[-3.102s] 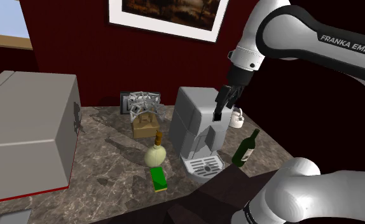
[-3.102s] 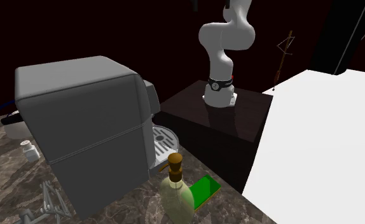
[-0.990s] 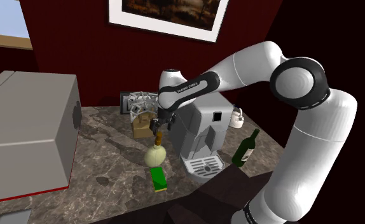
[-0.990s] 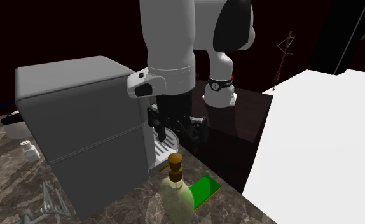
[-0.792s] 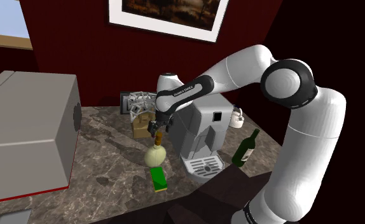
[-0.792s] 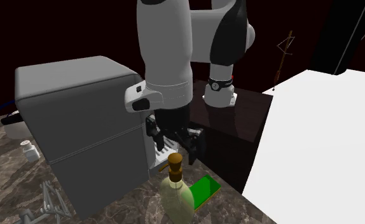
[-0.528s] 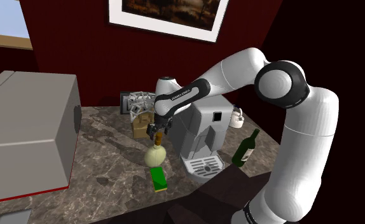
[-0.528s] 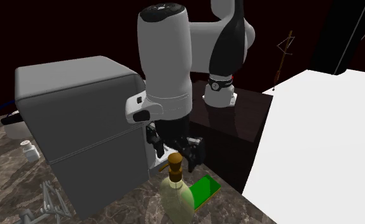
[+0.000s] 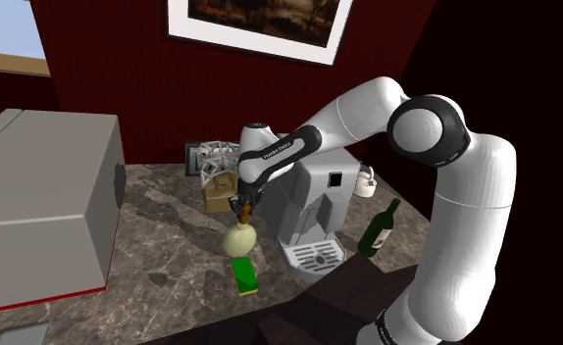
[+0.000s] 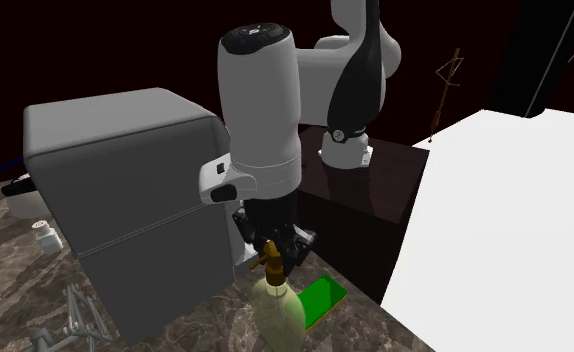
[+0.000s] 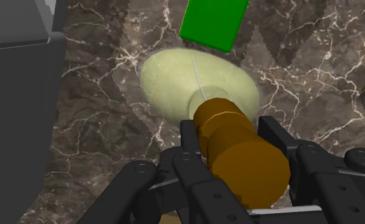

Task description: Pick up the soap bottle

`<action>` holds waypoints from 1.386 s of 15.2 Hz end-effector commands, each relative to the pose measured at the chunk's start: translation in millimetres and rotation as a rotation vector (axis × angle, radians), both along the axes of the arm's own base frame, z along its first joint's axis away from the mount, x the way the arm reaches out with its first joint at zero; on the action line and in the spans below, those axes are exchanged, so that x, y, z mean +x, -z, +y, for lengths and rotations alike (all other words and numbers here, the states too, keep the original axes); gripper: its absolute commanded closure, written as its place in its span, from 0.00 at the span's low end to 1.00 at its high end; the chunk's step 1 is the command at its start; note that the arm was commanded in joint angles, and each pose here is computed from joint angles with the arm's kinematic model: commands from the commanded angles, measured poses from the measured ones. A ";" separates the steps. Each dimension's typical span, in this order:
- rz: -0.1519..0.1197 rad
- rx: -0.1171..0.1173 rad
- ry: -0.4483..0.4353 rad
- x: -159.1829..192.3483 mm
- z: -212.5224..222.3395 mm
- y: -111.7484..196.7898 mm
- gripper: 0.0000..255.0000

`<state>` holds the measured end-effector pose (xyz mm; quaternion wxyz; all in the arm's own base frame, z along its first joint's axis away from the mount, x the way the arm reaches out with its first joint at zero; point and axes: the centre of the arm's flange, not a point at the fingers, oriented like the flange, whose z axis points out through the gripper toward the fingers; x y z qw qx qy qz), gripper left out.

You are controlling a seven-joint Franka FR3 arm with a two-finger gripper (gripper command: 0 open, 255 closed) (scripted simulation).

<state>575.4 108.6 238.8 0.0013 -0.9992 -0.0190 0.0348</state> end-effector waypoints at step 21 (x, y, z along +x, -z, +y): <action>-0.001 0.000 0.000 0.4 0.6 -81.0 1.00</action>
